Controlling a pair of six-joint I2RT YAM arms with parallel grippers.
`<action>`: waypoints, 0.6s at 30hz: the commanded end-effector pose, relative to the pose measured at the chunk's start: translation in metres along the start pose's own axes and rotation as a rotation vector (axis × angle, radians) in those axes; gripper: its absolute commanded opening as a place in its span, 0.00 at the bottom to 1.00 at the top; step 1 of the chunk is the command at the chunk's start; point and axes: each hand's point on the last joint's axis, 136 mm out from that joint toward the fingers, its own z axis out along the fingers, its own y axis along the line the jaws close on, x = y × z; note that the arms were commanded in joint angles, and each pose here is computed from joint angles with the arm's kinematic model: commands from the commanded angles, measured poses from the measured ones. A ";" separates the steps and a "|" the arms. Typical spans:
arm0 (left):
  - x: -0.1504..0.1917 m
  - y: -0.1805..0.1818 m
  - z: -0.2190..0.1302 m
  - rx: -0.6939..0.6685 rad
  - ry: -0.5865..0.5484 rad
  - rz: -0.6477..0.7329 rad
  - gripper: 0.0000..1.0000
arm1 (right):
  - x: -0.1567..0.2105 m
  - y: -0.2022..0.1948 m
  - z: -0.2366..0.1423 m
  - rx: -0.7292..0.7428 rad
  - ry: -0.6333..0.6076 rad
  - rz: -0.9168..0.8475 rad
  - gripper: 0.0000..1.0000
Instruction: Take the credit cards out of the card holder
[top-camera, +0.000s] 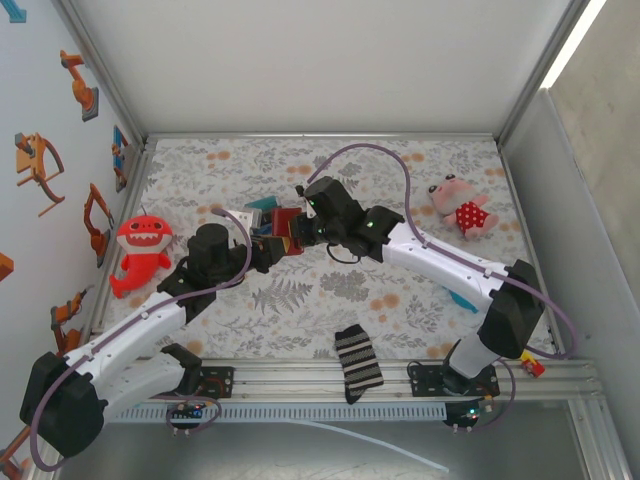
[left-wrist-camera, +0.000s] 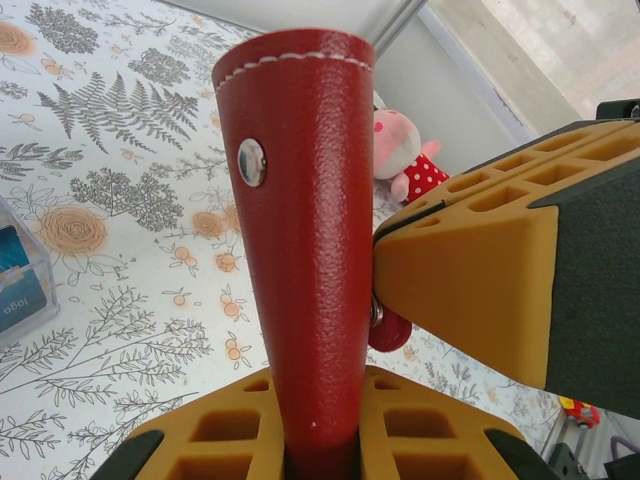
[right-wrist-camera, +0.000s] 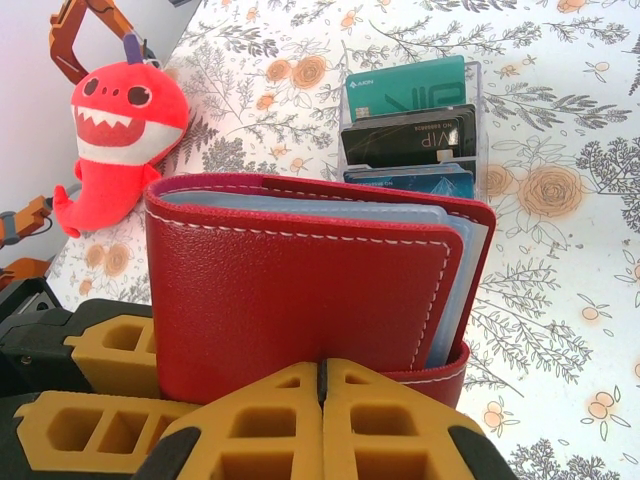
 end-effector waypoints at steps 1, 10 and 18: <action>-0.024 -0.012 -0.007 0.027 -0.096 0.015 0.00 | 0.009 -0.020 -0.004 0.079 0.017 -0.015 0.00; -0.025 -0.013 -0.007 0.029 -0.100 0.014 0.00 | 0.010 -0.025 -0.010 0.096 0.002 -0.017 0.00; -0.027 -0.012 -0.007 0.022 -0.106 0.009 0.00 | 0.009 -0.026 -0.014 0.099 -0.008 -0.019 0.00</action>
